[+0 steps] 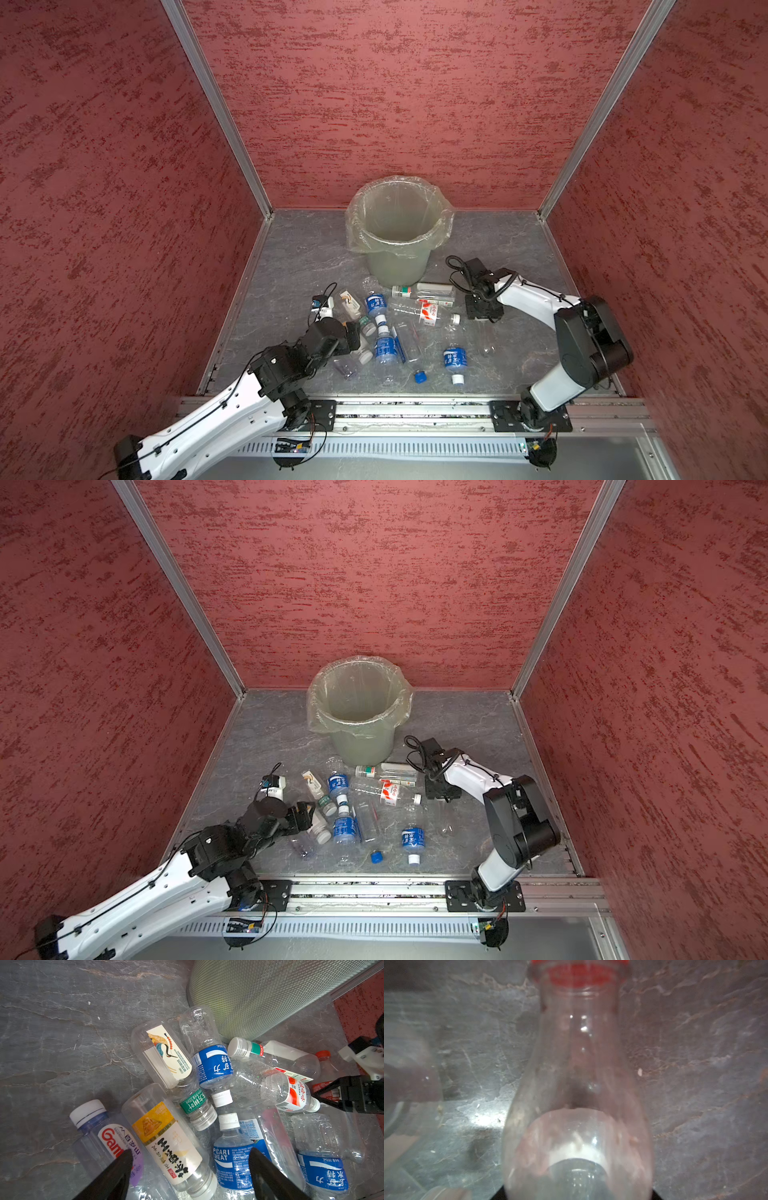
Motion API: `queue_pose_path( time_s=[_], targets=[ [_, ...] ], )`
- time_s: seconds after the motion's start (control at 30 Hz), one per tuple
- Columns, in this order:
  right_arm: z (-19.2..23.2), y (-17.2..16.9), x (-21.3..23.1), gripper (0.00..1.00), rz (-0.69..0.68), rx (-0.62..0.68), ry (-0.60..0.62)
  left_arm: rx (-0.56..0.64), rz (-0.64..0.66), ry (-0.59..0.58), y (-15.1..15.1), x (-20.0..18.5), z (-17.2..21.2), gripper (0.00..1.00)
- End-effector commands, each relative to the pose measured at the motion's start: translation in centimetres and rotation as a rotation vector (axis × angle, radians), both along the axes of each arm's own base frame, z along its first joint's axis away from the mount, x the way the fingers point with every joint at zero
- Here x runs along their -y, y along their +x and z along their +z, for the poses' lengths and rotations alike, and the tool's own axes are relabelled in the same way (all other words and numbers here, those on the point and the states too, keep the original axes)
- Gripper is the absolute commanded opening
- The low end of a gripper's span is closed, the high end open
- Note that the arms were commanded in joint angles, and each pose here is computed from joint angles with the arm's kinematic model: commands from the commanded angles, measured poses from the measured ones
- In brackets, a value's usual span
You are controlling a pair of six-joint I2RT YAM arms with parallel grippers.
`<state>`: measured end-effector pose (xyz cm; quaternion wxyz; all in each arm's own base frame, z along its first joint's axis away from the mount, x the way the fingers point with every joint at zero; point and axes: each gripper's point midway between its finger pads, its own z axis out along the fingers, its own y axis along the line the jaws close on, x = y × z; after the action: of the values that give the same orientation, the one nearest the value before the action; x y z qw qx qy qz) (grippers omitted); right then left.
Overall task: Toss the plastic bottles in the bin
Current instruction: 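Close the right gripper around the cola bottle body and lift it, then carry the cola bottle with the right gripper over the wastebasket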
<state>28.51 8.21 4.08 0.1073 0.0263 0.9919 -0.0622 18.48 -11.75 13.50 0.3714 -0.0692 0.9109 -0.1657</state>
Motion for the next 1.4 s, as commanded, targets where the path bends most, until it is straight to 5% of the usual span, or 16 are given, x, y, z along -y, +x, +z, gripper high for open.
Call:
queue_pose_path(
  time_s=[0.0, 0.33, 0.73, 1.37],
  targets=[
    [3.8, 2.0, 0.7, 0.42, -0.031, 0.151, -0.019, 0.002, 0.034, 0.024, -0.2, -1.3, 0.4, 0.88],
    [11.9, 2.0, -0.3, 0.39, -0.007, 0.441, 0.043, -0.008, 0.094, 0.014, -0.8, -3.0, 0.4, 0.88],
    [22.9, -1.0, -5.7, 0.36, 0.191, 0.815, 0.295, -0.041, 0.128, -0.015, -1.1, -3.3, -0.4, 0.88],
    [30.8, -6.4, -10.9, 0.34, 0.431, 1.141, 0.514, -0.066, 0.204, -0.052, -2.2, -4.8, -1.9, 0.88]
  ],
)
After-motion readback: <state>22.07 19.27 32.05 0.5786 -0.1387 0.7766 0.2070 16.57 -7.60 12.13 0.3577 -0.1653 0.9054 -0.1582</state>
